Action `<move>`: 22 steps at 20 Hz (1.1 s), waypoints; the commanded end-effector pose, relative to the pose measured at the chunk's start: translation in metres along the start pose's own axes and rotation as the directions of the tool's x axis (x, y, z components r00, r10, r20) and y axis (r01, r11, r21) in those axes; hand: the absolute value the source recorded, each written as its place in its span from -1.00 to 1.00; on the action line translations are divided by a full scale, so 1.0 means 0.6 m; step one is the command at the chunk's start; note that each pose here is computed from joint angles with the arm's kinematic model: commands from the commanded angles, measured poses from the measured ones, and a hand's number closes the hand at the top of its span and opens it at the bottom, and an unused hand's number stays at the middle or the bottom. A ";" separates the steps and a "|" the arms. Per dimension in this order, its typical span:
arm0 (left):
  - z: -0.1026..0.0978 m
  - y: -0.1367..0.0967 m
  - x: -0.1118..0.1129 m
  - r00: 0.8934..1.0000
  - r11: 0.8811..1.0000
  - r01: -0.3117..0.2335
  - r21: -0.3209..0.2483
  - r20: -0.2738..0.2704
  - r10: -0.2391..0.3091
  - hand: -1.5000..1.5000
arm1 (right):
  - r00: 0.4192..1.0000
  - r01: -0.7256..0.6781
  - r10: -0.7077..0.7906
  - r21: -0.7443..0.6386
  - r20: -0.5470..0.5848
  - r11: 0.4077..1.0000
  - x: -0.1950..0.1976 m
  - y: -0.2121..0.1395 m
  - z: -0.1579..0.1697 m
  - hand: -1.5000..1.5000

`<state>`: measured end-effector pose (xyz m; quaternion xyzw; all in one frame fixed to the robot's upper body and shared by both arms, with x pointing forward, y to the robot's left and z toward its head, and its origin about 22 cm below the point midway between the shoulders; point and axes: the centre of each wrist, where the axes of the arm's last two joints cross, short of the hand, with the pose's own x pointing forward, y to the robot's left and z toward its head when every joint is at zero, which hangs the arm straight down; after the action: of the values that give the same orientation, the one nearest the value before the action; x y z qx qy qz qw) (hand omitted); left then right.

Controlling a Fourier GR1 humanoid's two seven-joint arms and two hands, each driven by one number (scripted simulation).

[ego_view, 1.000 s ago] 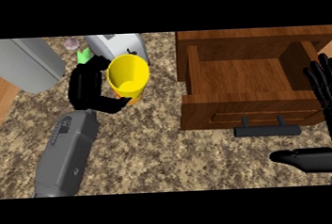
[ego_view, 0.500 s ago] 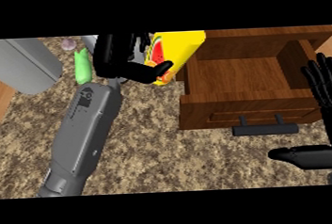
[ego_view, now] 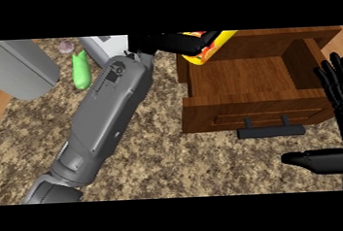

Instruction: Pick up the cup, place it into the drawer and close the drawer

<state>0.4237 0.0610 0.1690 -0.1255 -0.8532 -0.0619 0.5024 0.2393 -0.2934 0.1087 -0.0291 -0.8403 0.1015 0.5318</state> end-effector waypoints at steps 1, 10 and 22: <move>-0.008 -0.032 -0.004 0.998 1.000 0.014 0.004 -0.068 -0.014 1.00 | 1.000 0.006 -0.007 -0.003 -0.008 1.000 0.004 0.019 -0.003 -1.00; -0.022 -0.046 -0.030 0.989 0.999 0.043 -0.018 -0.139 -0.045 1.00 | 1.000 0.004 -0.004 -0.018 0.017 1.000 0.020 -0.004 -0.006 -1.00; 0.031 -0.068 -0.089 0.941 0.970 0.220 -0.101 -0.241 -0.238 -1.00 | 1.000 0.007 -0.007 0.024 0.011 1.000 0.004 -0.026 -0.003 -1.00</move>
<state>0.4266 0.0209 0.1248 -0.0444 -0.7995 -0.1372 0.5832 0.2474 -0.2916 0.1186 -0.0161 -0.8425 0.1116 0.5267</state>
